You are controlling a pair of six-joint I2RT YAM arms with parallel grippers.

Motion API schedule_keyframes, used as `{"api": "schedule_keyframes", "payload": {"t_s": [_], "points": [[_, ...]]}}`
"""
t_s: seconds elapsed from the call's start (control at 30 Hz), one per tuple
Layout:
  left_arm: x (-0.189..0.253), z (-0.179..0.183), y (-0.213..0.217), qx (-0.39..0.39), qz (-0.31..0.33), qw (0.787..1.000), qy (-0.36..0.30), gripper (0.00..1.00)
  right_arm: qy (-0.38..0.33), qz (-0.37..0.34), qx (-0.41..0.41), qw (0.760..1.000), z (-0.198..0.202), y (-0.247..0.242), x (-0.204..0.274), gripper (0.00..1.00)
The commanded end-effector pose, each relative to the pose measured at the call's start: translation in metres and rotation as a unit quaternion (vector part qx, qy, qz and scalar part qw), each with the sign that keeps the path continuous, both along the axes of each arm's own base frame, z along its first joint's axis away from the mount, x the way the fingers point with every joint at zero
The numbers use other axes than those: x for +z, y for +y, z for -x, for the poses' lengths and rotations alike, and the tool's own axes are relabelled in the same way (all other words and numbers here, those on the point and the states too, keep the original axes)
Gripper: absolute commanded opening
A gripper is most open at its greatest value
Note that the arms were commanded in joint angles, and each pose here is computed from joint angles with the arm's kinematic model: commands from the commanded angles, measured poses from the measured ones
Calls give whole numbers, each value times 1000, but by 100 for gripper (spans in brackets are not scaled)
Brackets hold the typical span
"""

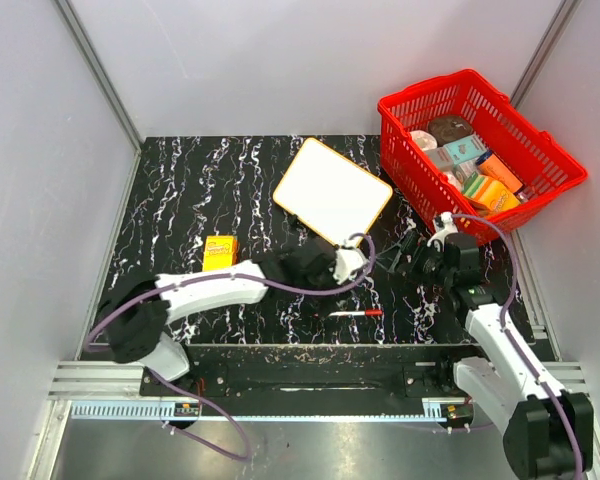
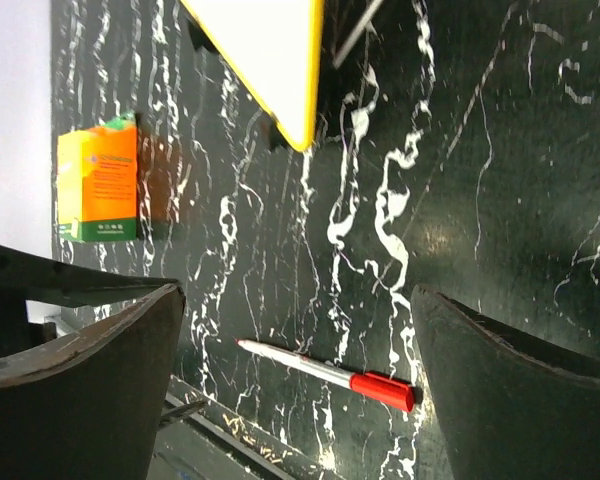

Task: Write a sentence on the whiteboard
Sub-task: Pick up the whiteboard marker without the cap from the center of the board.

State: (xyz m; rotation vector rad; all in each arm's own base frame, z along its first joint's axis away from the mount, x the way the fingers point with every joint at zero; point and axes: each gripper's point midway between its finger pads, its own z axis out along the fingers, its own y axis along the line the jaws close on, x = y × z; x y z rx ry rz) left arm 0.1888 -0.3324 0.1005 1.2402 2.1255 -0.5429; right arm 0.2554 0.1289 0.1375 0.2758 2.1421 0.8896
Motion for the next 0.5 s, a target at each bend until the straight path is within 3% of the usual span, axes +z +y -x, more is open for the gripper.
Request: {"api": "schedule_keyframes", "payload": {"t_s": [0.0,0.47], "points": [[-12,5,-20,-75,-58,995,-17,83,8,-7,10,1000,-4,9,-8,100],[-72,26,-30,-127,-186,974,16,58,4,-10,6,1000,-10,9,-12,100]]}}
